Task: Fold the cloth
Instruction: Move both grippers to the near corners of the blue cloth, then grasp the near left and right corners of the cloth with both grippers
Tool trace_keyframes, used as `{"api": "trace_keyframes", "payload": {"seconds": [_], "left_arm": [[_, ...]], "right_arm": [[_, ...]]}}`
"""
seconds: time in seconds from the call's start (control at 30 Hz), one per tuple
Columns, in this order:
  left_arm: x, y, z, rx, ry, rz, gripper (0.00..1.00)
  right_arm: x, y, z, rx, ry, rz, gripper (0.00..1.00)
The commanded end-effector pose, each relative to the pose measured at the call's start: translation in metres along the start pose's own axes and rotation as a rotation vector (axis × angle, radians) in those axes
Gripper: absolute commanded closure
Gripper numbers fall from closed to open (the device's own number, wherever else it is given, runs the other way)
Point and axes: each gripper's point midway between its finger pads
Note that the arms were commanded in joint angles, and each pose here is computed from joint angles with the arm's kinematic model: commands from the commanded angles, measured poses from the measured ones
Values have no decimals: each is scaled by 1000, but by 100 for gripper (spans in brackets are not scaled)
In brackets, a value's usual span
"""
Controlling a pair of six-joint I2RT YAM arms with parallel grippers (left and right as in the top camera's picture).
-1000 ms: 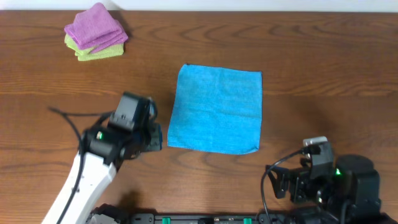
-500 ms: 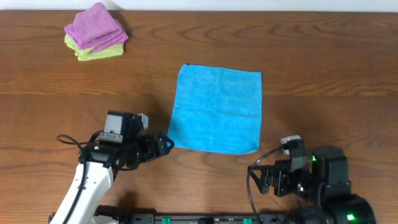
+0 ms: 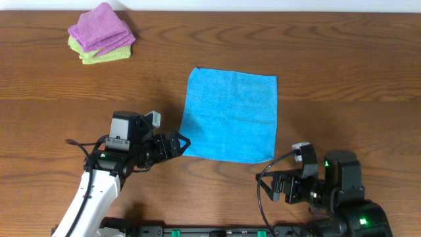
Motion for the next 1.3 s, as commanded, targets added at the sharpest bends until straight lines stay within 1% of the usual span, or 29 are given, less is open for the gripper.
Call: {"api": "trace_keyframes", "payload": {"seconds": [0.0, 0.1, 0.17, 0.3, 0.33, 0.37, 0.47, 0.57, 0.7, 0.8, 0.9, 0.97, 1.0, 1.03, 1.07, 1.1, 1.27], "left_arm": [[-1, 0, 0, -5, -31, 10, 5], [0, 1, 14, 65, -53, -5, 4], [-2, 5, 22, 91, -76, 13, 3], [-3, 21, 25, 72, -106, 72, 0], [-2, 26, 23, 52, -108, 88, 5], [-2, 30, 22, 37, -113, 101, 5], [-1, 40, 26, 33, -130, 123, 7], [-2, 43, 31, 44, -145, 136, 7], [-3, 45, 33, 53, -153, 140, 6], [-4, 48, 37, 61, -165, 148, 6], [-1, 52, 38, 60, -176, 147, 6], [1, 54, 39, 57, -180, 143, 6], [2, 55, 39, 57, -186, 142, 6], [3, 57, 40, 56, -193, 141, 6], [3, 59, 40, 54, -200, 144, 6], [3, 60, 40, 49, -201, 149, 6], [1, 67, 44, 48, -214, 170, 7]], "right_arm": [[3, 1, 10, 63, 66, -5, 1], [7, 2, 1, 11, 59, -25, 1], [5, 5, -6, -14, 67, -21, 1], [1, 15, -15, -29, 89, 5, 1], [1, 19, -18, -33, 95, 12, 1], [1, 22, -21, -37, 103, 23, 2], [2, 32, -31, -54, 136, 53, 6], [3, 43, -46, -71, 200, 87, 9], [6, 54, -63, -53, 278, 118, 18], [6, 62, -69, -14, 332, 144, 18], [-2, 68, -77, -27, 380, 190, 18], [-4, 71, -80, -30, 391, 203, 22], [-4, 72, -81, -30, 392, 204, 22], [-3, 73, -82, -30, 391, 203, 25], [-2, 74, -82, -29, 389, 200, 31], [-2, 75, -83, -29, 388, 199, 33], [-2, 75, -91, -71, 386, 196, 29]]}}
Point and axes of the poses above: each gripper's point midway between its finger pads, its own y axis out along the fingers, its own z axis along the line the jaws close on, x = y × z, and after that the axes turned 6 degrees about -y, right-handed
